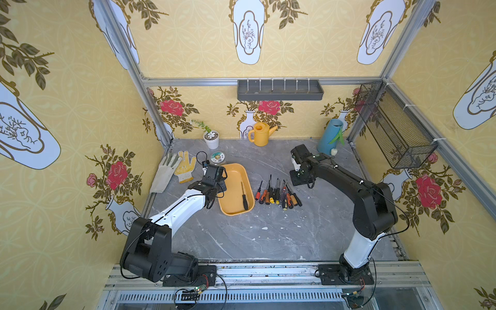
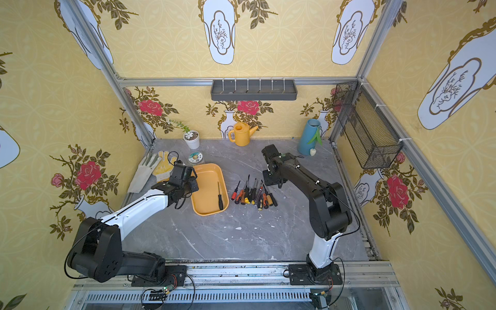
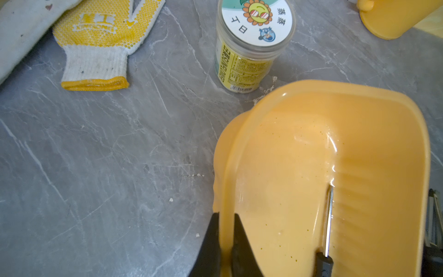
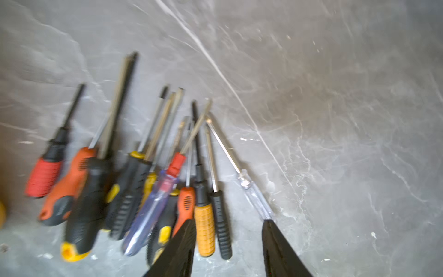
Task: Take out the screwdriver from the storage box
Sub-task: Place the screwdriver at the center of the board, then pick up the screwdriver from the storage box.
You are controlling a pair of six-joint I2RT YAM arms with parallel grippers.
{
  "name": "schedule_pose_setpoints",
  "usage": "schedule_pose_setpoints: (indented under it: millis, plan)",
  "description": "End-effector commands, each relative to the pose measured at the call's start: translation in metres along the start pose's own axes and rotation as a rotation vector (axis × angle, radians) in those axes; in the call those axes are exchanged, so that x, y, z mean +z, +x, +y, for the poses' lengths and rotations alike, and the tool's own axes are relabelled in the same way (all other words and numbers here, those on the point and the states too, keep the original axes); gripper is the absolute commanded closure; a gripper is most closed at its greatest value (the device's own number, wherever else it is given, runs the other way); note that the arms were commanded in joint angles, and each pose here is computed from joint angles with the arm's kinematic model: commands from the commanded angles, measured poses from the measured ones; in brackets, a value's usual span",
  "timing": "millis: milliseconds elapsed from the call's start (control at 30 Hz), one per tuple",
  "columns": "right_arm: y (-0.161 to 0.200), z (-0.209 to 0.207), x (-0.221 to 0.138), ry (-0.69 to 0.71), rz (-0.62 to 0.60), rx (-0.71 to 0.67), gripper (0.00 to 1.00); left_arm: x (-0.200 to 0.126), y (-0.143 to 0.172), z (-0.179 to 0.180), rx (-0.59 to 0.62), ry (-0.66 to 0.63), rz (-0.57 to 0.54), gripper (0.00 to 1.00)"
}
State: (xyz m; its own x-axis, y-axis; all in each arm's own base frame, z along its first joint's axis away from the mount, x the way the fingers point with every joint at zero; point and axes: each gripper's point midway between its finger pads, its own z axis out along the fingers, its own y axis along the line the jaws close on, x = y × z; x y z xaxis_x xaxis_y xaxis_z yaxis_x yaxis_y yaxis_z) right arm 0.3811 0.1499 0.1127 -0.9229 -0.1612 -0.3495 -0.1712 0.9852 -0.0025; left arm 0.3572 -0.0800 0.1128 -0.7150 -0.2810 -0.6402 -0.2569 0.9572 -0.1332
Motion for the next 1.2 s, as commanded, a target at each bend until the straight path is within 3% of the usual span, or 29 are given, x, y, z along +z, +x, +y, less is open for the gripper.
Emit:
schedule_pose_setpoints:
  millis: [0, 567, 833, 1167]
  plan:
    - [-0.009, 0.025, -0.014, -0.061, -0.039, -0.030, 0.50, 0.001, -0.003, -0.003, -0.016, 0.015, -0.012, 1.00]
    - [-0.015, 0.180, -0.044, -0.439, -0.123, -0.172, 0.46, -0.002, -0.002, -0.001, -0.028, 0.020, -0.020, 1.00]
    - [0.004, 0.231, -0.031, -0.502, -0.073, -0.214, 0.46, 0.000, -0.001, -0.002, -0.029, 0.021, -0.014, 1.00]
    - [0.024, 0.263, -0.009, -0.513, -0.012, -0.218, 0.47, 0.001, 0.001, -0.002, -0.032, 0.023, -0.011, 1.00]
